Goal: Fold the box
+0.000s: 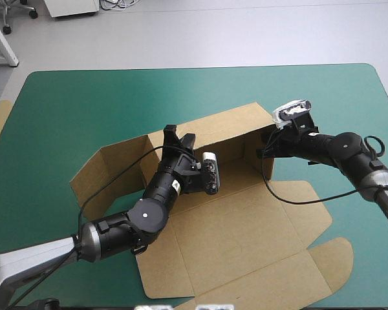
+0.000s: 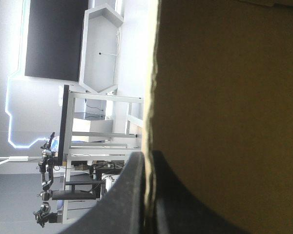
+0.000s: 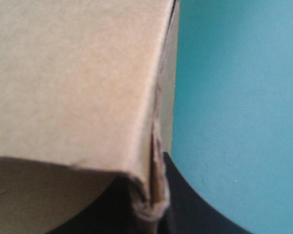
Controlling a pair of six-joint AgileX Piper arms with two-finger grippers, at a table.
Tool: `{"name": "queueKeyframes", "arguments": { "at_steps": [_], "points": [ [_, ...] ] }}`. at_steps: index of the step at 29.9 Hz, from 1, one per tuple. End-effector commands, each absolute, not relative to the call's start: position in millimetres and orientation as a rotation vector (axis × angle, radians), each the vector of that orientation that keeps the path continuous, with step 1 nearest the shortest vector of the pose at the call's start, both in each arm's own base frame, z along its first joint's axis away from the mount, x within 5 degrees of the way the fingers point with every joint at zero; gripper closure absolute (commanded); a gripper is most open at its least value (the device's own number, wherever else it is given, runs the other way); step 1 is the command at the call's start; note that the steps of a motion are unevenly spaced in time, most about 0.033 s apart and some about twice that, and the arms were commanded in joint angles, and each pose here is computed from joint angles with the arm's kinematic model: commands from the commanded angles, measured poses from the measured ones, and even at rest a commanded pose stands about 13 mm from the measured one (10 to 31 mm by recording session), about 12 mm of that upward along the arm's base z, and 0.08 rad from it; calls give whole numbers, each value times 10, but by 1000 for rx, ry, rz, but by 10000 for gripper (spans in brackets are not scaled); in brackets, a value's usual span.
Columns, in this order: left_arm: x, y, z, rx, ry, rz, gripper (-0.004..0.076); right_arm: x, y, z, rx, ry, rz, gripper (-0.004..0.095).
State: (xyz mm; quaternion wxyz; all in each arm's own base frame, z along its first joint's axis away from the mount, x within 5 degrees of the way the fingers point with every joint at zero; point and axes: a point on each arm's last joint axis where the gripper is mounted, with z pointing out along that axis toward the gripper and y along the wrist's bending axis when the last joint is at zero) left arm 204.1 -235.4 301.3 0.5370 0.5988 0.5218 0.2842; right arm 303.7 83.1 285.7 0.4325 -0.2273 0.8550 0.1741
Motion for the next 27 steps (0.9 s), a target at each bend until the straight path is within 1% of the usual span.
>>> {"name": "queueKeyframes", "arguments": {
  "at_steps": [1,6,11,13,14,16,20,21,23,27],
  "points": [
    [2002,-2373,3259,1377,1147,674,734,2923,909,3084,-578,2087,517,905],
    [2002,-2373,3259,1377,1147,674,734,2913,916,3090,-534,2108,556,905],
    [2002,-2373,3259,1380,1144,677,734,2920,910,3093,-525,2105,548,905],
    [2004,-2376,3273,1378,1141,678,721,2920,910,3093,-525,2105,548,905],
    [2006,-2381,3293,1371,1140,676,701,2920,910,3093,-525,2105,548,905],
    [2013,-2392,3370,1348,1134,670,636,2922,909,3094,-523,2104,547,905],
    [2014,-2425,3452,1336,1117,645,416,2927,904,3096,-507,2105,546,905],
    [2009,-2427,3457,1338,1114,638,371,2927,904,3096,-502,2106,549,905],
    [1988,-2442,3456,1340,1113,631,321,2935,905,3085,-498,2110,550,906],
    [1863,-2498,3499,1346,1083,584,315,2946,898,3086,-484,2108,542,905]
  ]
}}
